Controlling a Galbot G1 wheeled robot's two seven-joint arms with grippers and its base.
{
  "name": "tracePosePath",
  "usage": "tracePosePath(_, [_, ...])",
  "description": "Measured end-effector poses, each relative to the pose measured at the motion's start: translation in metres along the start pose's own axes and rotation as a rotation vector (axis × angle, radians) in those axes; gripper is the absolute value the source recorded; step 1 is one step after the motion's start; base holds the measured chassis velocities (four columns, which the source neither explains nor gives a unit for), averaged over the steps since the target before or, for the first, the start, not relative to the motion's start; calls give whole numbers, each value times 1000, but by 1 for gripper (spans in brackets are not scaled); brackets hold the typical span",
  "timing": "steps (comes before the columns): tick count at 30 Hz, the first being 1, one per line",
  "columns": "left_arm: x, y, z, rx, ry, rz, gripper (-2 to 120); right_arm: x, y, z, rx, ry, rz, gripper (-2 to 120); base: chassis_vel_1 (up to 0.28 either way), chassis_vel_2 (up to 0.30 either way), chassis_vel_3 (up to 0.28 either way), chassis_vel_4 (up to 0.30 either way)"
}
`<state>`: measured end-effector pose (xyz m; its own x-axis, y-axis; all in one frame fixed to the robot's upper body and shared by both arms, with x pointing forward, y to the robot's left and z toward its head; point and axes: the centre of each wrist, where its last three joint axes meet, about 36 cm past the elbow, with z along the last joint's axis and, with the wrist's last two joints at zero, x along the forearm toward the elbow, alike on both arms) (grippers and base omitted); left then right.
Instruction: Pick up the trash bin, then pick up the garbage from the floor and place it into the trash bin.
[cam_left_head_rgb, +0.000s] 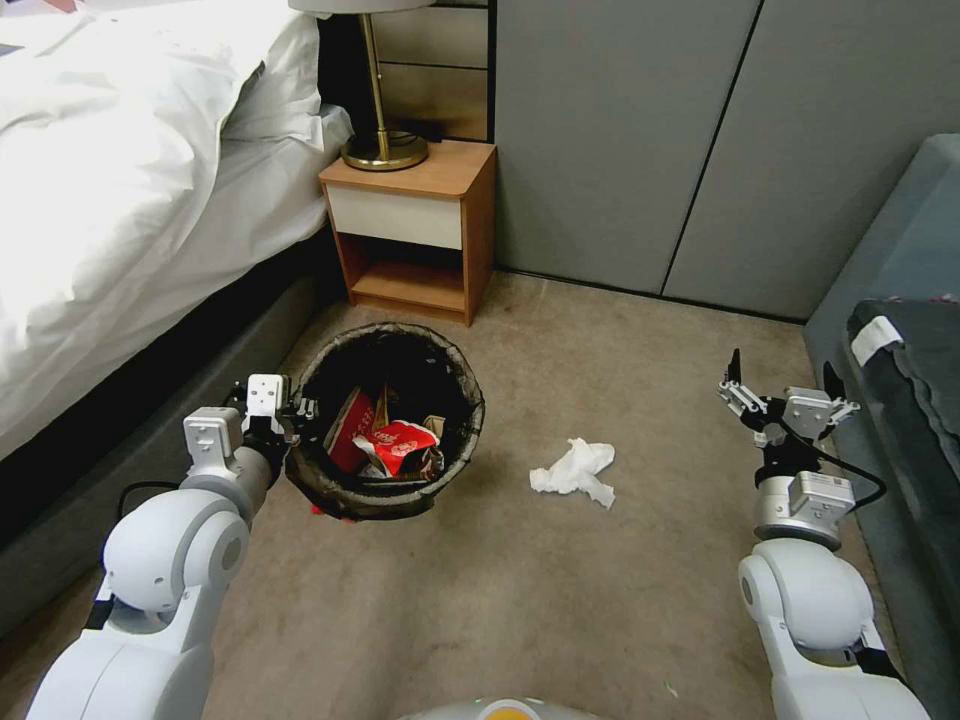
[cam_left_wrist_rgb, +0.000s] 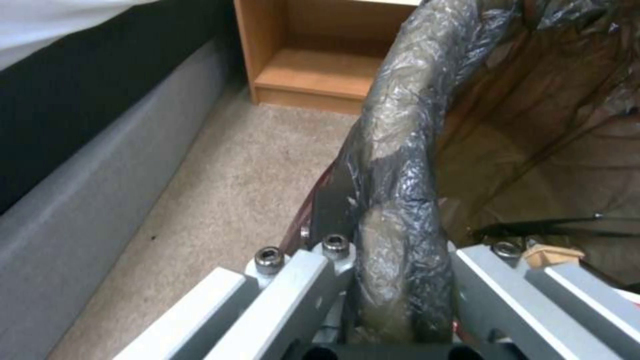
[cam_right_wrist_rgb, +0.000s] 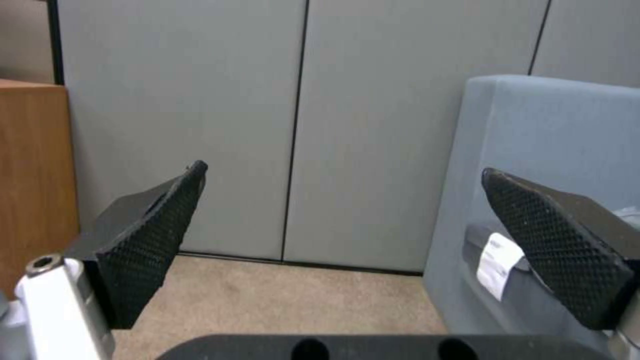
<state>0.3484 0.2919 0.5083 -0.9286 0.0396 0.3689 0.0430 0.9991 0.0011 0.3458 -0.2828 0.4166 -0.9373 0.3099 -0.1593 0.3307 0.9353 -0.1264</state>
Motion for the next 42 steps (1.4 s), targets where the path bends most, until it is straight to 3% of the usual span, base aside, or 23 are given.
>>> tracePosePath(33, [2, 0, 0, -2, 0, -1, 1, 0, 3, 2, 7, 3, -9, 100, -125, 123, 123, -117])
tracePosePath(42, [0, 2, 1, -5, 3, -8, 1, -43, 7, -19, 35, 187, -47, 100, -12, 7, 5, -12])
